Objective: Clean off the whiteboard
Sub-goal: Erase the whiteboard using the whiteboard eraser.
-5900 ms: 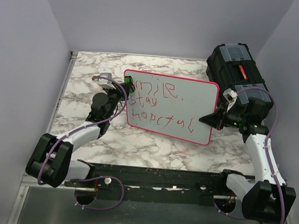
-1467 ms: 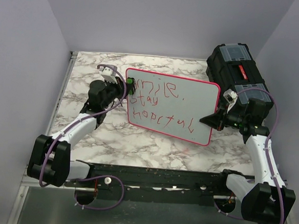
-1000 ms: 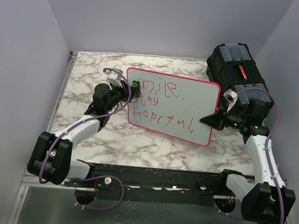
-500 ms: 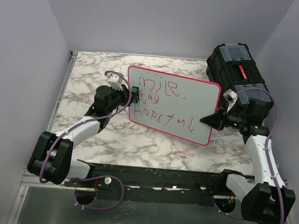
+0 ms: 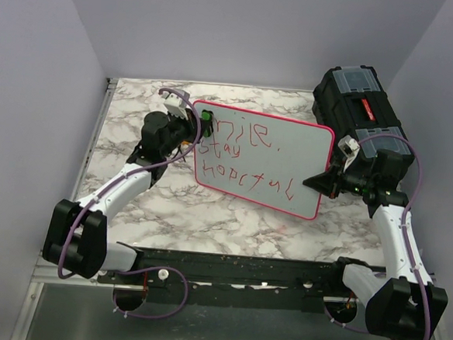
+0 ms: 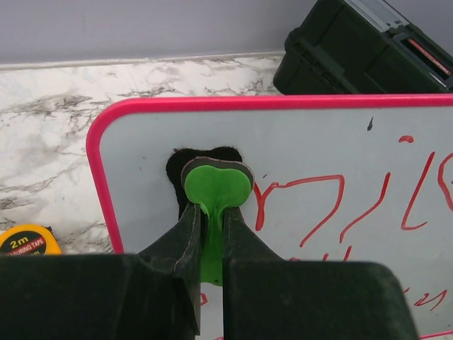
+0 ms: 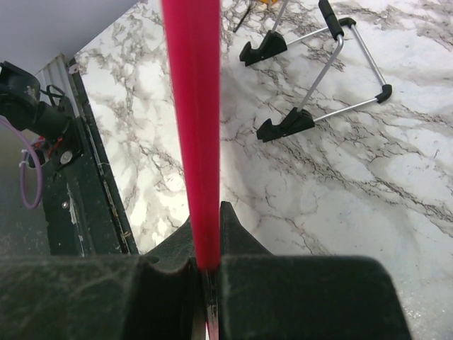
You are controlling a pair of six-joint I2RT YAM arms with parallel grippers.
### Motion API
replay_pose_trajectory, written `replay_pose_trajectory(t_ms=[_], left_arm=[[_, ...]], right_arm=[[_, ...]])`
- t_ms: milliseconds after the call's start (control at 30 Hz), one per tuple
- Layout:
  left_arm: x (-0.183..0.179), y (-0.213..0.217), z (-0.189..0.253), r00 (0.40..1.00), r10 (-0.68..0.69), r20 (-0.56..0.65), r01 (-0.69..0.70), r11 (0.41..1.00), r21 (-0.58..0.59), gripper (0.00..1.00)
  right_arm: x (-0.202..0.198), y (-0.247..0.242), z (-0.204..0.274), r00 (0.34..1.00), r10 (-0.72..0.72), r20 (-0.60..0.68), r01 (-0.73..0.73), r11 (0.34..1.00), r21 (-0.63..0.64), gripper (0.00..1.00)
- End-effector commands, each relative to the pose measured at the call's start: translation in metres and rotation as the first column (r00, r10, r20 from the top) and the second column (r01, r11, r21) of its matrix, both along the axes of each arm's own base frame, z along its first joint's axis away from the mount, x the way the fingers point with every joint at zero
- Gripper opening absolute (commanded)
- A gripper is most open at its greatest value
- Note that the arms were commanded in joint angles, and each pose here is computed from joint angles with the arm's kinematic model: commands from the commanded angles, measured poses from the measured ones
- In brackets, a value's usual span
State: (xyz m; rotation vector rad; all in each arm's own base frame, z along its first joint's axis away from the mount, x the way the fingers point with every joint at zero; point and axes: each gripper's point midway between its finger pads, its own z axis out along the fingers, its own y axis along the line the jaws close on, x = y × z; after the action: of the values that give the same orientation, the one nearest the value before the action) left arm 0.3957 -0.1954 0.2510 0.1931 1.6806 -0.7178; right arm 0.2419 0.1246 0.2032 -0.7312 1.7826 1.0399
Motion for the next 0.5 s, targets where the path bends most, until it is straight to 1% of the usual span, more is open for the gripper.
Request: replay_pose_trajectory(t_ms=[0, 200, 300, 467], left_arm=[[-0.008, 0.003, -0.038, 0.998, 0.007, -0.069, -0.004, 0.999, 0.043, 0.0], [-0.025, 0.004, -0.07, 0.991, -0.018, -0.131, 0.024, 0.999, 0.041, 0.0], [-0.028, 0.008, -0.08, 0.988, 0.007, -0.153, 0.0, 0.999, 0.044, 0.0], [-0.019, 0.018, -0.069, 0.987, 0.074, -0.14, -0.066, 0.996, 0.06, 0.0]], right_arm=[[0.008, -0.002, 0.006, 0.994, 0.008, 0.108, -0.003, 0.999, -0.046, 0.01], [0.007, -0.002, 0.006, 0.994, 0.01, 0.108, -0.005, 0.999, -0.044, 0.01], [0.007, -0.002, 0.006, 0.994, 0.011, 0.108, -0.006, 0.999, -0.044, 0.01], [0.007, -0.002, 0.005, 0.994, 0.011, 0.105, -0.006, 0.999, -0.043, 0.01]])
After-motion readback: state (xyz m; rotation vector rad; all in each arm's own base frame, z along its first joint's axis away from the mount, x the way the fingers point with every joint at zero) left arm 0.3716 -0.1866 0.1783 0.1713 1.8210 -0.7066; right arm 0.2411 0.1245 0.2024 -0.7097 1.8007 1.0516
